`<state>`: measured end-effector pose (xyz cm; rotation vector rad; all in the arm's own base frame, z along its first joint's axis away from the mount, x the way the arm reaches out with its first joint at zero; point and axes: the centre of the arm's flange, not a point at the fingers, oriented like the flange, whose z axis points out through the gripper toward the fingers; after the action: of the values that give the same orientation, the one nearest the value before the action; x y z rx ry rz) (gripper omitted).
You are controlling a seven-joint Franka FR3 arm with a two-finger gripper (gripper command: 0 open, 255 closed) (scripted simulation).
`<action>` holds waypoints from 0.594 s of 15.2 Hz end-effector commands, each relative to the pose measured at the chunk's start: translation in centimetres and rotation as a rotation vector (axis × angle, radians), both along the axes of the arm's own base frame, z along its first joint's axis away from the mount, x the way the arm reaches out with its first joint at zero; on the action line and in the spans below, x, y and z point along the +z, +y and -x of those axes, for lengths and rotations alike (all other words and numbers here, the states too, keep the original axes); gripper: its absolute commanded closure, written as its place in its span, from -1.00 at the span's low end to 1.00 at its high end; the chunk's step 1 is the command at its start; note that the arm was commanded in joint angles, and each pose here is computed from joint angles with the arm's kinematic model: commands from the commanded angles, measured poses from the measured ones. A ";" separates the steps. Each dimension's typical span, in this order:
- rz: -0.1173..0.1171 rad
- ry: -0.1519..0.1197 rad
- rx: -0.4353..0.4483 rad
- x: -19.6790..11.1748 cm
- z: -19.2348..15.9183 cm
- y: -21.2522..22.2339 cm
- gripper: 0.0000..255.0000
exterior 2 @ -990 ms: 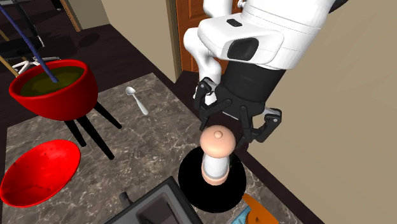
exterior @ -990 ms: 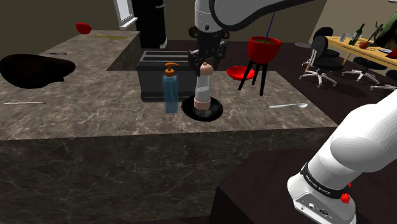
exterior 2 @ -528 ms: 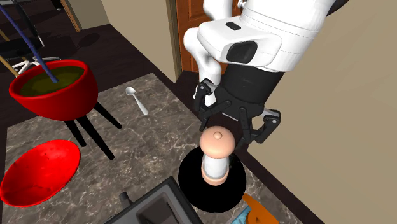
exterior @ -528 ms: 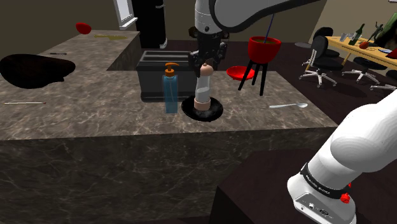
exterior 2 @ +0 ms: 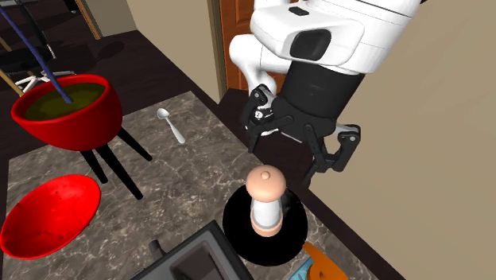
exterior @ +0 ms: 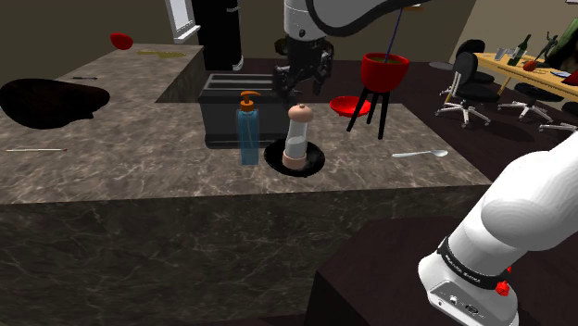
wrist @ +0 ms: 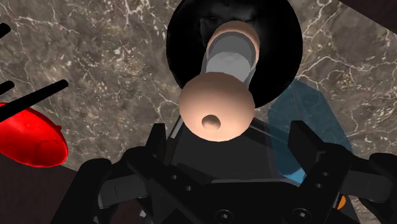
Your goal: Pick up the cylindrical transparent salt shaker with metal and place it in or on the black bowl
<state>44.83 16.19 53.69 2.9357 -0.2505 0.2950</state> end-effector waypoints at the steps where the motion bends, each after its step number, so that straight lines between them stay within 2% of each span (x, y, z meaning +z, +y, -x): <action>1: 0.000 0.001 0.000 2.3 0.4 0.5 -1.00; 2: 0.000 0.001 0.000 3.3 0.6 0.7 -1.00; 9: 0.000 0.001 0.000 3.3 0.6 0.7 -1.00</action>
<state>44.23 16.89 56.94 2.9356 -0.2504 0.2939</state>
